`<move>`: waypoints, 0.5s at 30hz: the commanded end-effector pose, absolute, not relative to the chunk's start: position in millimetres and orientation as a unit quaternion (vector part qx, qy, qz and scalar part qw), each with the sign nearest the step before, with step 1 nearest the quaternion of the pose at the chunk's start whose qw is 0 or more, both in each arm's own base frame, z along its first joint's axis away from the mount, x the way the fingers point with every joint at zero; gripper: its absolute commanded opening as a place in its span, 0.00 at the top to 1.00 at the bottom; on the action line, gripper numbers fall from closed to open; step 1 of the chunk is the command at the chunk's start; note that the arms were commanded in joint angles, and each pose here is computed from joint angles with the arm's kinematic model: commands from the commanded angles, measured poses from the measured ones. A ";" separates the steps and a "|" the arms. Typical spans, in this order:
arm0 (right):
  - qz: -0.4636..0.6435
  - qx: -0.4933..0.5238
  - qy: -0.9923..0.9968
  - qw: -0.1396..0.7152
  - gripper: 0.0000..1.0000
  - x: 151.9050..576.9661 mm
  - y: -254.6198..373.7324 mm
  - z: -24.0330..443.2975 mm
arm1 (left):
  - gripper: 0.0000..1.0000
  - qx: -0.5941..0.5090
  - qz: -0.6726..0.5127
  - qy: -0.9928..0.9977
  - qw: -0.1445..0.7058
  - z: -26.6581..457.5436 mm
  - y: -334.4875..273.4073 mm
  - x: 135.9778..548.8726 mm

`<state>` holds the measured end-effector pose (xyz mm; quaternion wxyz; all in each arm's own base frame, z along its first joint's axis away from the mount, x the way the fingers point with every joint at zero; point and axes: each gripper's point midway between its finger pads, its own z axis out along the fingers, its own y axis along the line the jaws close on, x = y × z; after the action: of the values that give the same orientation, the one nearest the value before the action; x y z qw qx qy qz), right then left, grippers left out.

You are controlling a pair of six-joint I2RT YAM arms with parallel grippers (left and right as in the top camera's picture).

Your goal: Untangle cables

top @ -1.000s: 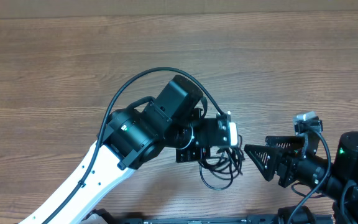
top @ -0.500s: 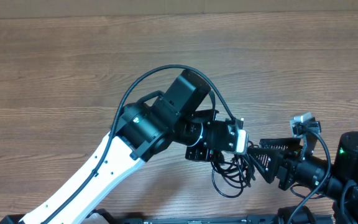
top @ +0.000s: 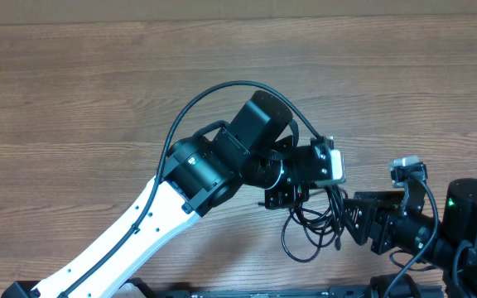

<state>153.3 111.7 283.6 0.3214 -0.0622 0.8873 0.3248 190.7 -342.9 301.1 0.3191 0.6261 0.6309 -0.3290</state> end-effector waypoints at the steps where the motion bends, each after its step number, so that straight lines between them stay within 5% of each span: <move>1: 0.268 -0.040 0.909 0.317 0.41 152.8 93.5 269.3 | 0.96 0.562 -0.321 0.679 0.347 324.0 -337.3 204.2; 14: 0.212 -0.009 0.931 0.298 0.40 148.1 74.0 252.8 | 0.96 0.360 -0.221 0.774 0.472 384.6 -265.8 239.2; 15: 0.217 0.004 0.930 0.296 0.33 148.7 74.0 253.2 | 0.96 0.326 -0.212 0.789 0.476 385.6 -256.2 243.3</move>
<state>148.0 76.0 251.2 0.2906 -0.0065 0.9314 0.2192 226.9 -283.4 365.6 0.4413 0.4278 0.7522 -0.2374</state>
